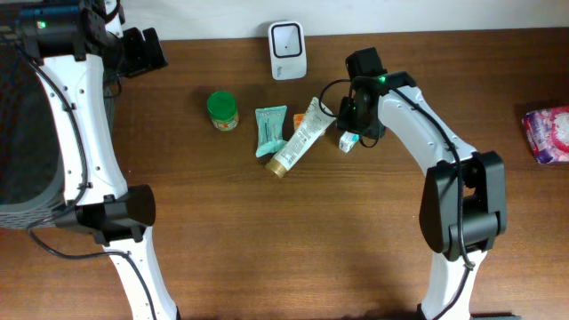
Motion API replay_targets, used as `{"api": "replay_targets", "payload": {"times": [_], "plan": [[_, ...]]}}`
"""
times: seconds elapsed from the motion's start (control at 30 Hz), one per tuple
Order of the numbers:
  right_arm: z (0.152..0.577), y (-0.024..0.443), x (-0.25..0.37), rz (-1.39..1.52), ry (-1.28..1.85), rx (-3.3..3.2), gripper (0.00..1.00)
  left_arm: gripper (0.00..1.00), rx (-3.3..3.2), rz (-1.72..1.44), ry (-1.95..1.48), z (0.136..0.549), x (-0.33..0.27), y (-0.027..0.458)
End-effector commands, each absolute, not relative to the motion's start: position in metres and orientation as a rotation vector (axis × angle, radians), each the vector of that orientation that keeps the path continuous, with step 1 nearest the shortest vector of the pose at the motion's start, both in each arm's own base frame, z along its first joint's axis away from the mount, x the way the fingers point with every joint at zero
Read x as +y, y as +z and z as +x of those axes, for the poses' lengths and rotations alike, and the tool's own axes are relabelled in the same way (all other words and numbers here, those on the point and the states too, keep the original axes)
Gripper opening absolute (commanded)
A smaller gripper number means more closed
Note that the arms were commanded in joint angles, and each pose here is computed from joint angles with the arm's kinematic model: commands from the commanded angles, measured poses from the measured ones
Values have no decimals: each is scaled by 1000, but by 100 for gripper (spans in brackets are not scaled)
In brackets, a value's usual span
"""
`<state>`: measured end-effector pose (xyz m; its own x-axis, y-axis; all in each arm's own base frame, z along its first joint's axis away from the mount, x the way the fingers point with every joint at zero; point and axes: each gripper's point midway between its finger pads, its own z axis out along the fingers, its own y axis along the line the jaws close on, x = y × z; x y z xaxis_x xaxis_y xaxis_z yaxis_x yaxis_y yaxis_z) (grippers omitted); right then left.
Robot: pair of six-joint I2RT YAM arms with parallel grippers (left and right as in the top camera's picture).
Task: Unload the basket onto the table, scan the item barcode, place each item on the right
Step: 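Reach the right gripper down and grasp the small blue Kleenex pack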
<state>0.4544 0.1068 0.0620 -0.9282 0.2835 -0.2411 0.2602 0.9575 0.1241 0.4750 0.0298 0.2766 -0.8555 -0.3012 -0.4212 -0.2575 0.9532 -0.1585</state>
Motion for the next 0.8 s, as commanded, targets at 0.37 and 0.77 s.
{"api": "replay_targets", "payload": {"times": [0.37,0.77], "plan": [[444,42,89,464,-19,2895,49,99,2603,-399,-122,469,32,296],[423,38,41,468,49,3037,49,99,2603,-400,-122,469,32,296]]}}
